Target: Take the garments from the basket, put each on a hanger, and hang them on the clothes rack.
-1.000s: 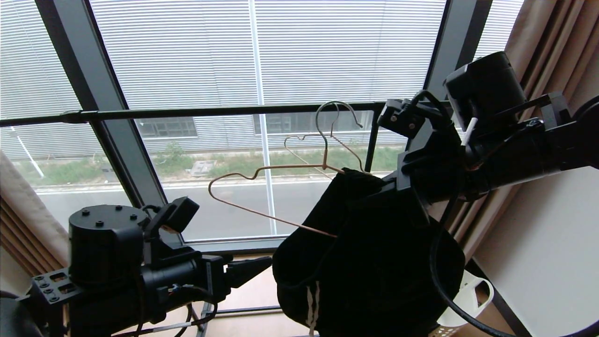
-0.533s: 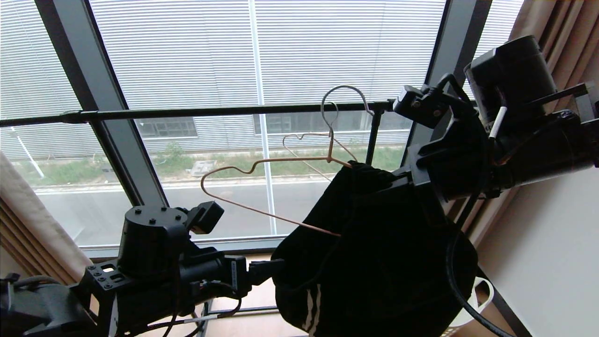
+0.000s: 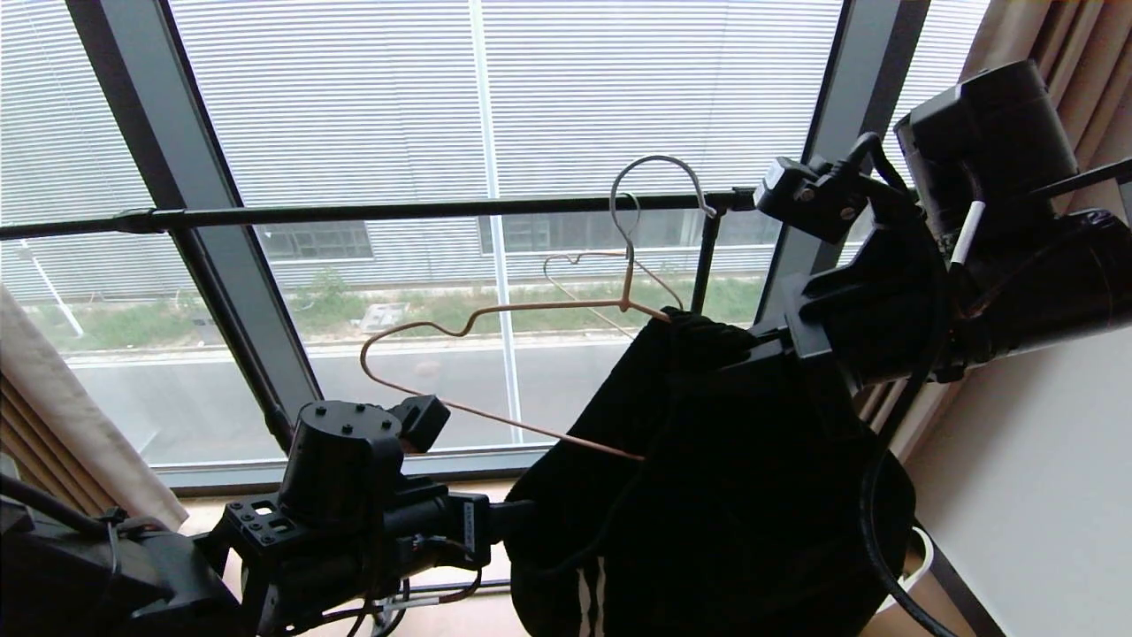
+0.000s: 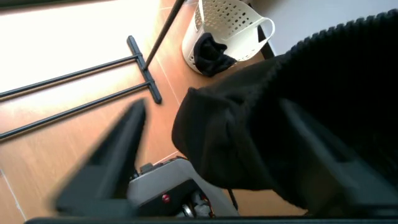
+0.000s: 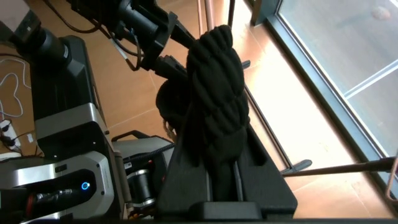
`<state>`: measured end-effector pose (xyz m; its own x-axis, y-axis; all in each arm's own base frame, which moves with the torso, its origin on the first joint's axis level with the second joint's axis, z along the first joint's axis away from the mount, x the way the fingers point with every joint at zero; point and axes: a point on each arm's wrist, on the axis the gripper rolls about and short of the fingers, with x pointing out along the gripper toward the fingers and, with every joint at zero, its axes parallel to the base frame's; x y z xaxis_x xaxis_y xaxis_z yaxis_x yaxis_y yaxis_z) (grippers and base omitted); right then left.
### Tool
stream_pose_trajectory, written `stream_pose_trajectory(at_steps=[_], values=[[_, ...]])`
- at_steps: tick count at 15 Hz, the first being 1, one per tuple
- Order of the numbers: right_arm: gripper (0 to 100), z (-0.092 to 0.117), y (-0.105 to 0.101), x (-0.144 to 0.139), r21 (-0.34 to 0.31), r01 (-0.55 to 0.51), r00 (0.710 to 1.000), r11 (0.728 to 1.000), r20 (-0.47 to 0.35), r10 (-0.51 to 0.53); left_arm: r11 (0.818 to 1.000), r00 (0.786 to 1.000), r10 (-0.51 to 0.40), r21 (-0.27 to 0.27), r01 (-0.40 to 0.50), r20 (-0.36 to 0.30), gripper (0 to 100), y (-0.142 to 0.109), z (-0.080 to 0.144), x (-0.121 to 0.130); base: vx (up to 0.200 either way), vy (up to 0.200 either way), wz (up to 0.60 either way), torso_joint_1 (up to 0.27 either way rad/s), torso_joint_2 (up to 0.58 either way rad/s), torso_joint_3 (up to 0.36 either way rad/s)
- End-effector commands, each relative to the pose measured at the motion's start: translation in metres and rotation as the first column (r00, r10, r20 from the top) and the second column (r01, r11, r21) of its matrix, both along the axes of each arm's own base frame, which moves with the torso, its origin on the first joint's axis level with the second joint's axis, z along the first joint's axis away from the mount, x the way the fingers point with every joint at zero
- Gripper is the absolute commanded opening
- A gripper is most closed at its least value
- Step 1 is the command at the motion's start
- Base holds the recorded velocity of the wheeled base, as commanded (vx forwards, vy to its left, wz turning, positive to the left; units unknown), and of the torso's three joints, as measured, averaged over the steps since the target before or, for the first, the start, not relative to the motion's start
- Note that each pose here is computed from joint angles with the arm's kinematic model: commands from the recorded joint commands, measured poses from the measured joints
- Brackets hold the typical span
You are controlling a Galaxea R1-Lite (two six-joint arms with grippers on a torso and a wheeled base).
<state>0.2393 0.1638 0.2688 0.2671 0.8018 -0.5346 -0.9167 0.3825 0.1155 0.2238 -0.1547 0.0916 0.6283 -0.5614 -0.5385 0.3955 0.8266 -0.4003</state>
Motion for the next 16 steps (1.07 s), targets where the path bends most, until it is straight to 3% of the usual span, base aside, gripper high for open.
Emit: stream_pose_trajectory(at_steps=[1, 4, 9, 10, 16], values=[[0, -0.003, -0.01, 0.002, -0.003, 0.027, 1.0, 1.0, -0.012, -0.027, 1.0, 1.0, 0.012, -0.003, -0.012, 0.012, 0, 0.004, 0.004, -0.003, 0.0, 0.0, 0.0, 0.0, 0.0, 0.0], [0, -0.017, -0.029, 0.001, 0.019, 0.056, 0.998, 0.998, -0.028, -0.056, 0.998, 0.998, 0.063, -0.015, -0.063, 0.029, 0, 0.02, 0.011, -0.004, 0.0, 0.0, 0.0, 0.0, 0.0, 0.0], [0, -0.03, -0.041, -0.014, 0.021, 0.071, 0.997, 0.997, -0.022, -0.071, 0.993, 0.993, 0.113, -0.014, -0.113, 0.027, 0, 0.032, 0.01, 0.002, 0.0, 0.0, 0.0, 0.0, 0.0, 0.0], [0, -0.041, -0.051, -0.02, 0.017, 0.098, 0.995, 0.995, -0.032, -0.097, 0.991, 0.991, 0.13, -0.015, -0.13, 0.027, 0, 0.035, 0.01, 0.005, 0.0, 0.0, 0.0, 0.0, 0.0, 0.0], [0, -0.051, -0.058, -0.02, 0.022, 0.124, 0.992, 0.992, -0.011, -0.124, 0.979, 0.978, 0.2, -0.035, -0.199, 0.051, 0, 0.05, 0.017, 0.019, 0.0, 0.0, 0.0, 0.0, 0.0, 0.0]])
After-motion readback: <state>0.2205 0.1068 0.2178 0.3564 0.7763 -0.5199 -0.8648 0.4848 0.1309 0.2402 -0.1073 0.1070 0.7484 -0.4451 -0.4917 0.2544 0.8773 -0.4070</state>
